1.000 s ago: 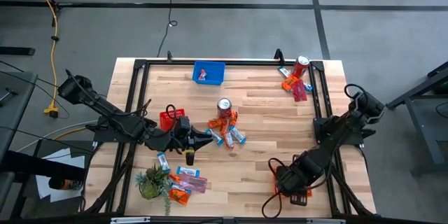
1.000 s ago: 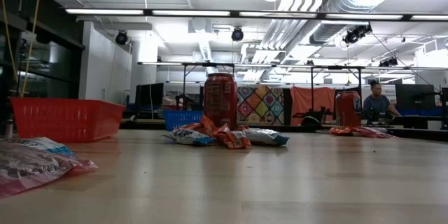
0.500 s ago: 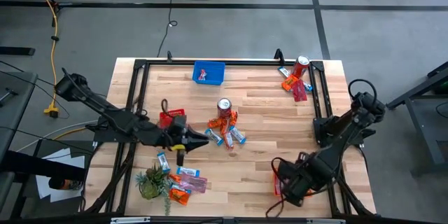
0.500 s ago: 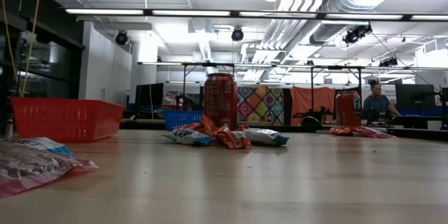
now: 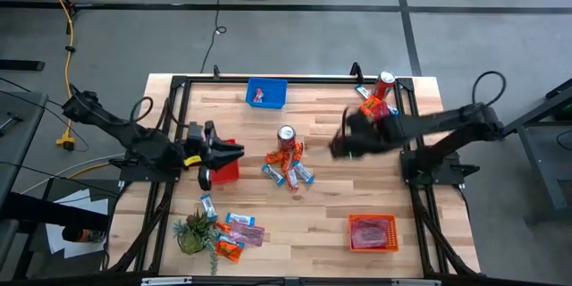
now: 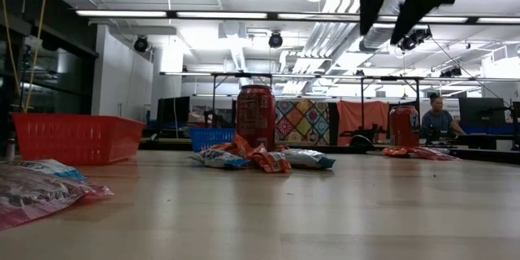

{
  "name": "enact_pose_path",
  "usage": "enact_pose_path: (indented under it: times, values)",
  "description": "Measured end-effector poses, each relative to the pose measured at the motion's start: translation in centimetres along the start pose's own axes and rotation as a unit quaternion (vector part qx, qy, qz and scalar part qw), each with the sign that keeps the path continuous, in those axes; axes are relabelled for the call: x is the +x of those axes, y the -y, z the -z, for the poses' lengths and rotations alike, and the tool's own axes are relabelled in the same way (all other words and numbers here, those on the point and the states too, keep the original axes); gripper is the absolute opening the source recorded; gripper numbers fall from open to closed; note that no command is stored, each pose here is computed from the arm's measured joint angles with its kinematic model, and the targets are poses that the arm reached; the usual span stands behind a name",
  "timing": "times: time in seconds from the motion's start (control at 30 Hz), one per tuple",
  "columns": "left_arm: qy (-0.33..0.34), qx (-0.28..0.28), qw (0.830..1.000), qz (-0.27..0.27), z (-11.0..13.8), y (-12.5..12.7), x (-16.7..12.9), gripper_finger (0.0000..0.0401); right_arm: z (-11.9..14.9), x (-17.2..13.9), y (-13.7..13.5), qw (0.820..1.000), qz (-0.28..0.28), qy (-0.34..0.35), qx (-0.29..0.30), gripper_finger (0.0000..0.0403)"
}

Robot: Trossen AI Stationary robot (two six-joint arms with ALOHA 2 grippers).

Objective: Sort candy
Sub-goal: Put the red candy into the orange bin

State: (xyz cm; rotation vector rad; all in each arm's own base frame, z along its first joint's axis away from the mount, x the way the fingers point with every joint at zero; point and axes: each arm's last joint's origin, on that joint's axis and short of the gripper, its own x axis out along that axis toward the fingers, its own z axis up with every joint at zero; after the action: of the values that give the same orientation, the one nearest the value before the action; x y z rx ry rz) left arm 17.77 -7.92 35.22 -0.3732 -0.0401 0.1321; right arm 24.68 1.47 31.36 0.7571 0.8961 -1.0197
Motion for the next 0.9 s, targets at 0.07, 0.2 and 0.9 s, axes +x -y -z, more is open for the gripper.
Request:
enact_pose_path:
  times: [0.07,0.2,0.9]
  values:
    - [0.000,0.005,1.000,-0.018,0.0,-0.3,-0.1,0.0063,-2.0,1.8,1.6,0.999,0.035,-0.008,0.013,0.0281]
    - [-0.017,0.024,0.998,-0.048,0.4,-1.0,0.2,0.0063,-4.6,6.5,5.4,0.993,0.096,-0.046,0.047,0.0281]
    - [0.008,0.065,0.971,-0.228,-2.4,-9.9,3.0,0.0063,-7.0,19.0,16.8,0.968,0.190,-0.128,0.102,0.0281]
